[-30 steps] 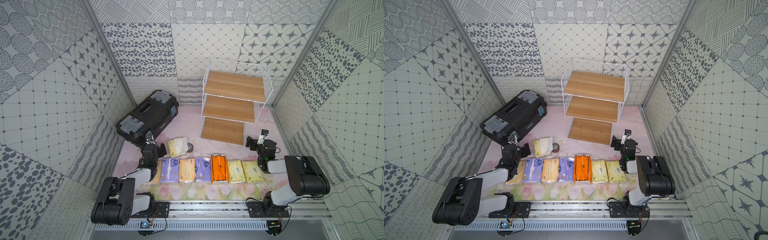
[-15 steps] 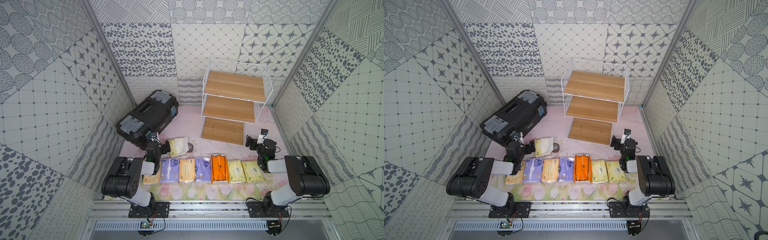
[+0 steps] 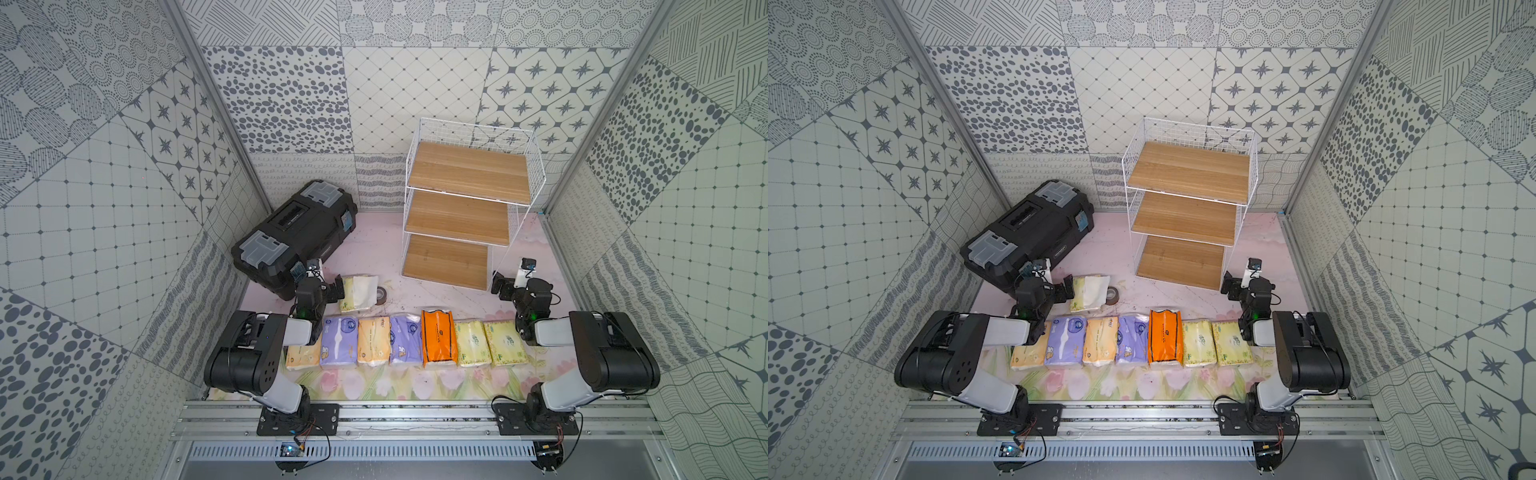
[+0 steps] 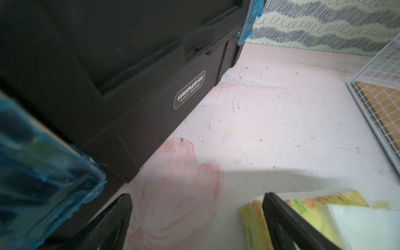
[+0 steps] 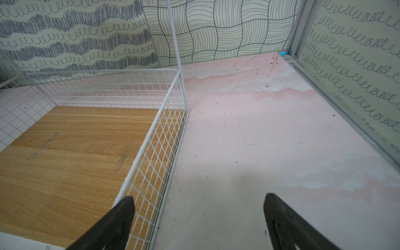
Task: Remove the tissue boxes from the shelf
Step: Reset both arms
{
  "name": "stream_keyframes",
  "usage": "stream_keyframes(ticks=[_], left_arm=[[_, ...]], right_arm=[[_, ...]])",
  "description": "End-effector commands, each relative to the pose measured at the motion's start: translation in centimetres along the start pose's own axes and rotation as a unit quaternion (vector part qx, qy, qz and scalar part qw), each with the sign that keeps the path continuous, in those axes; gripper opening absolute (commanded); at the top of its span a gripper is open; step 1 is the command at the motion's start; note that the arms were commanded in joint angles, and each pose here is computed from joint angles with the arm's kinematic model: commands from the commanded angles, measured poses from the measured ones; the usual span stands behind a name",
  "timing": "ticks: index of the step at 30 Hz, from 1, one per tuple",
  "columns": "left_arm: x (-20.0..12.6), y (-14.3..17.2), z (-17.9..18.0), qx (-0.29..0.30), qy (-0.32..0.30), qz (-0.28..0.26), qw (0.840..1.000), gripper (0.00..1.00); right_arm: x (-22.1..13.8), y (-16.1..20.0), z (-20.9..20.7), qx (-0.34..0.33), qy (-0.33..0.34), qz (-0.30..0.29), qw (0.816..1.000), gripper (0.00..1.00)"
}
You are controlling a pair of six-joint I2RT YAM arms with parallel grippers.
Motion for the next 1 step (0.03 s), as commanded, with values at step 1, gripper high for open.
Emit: stream_keyframes(ticks=[1], left_arm=[[0.10, -0.26, -0.35, 0.013, 0.015, -0.001, 1.000, 0.99]], right_arm=[[0.23, -1.53, -0.31, -0.003, 0.005, -0.026, 1.000, 0.97]])
Point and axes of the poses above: each gripper's point midway between its finger pads, its own x axis out along the fingers, its own z axis along the line the jaws close on, y = z × x, the point moved 4 cm from there along -x, back along the fingers, and after that the axes turned 15 degrees about -x, right-handed, at the moved point
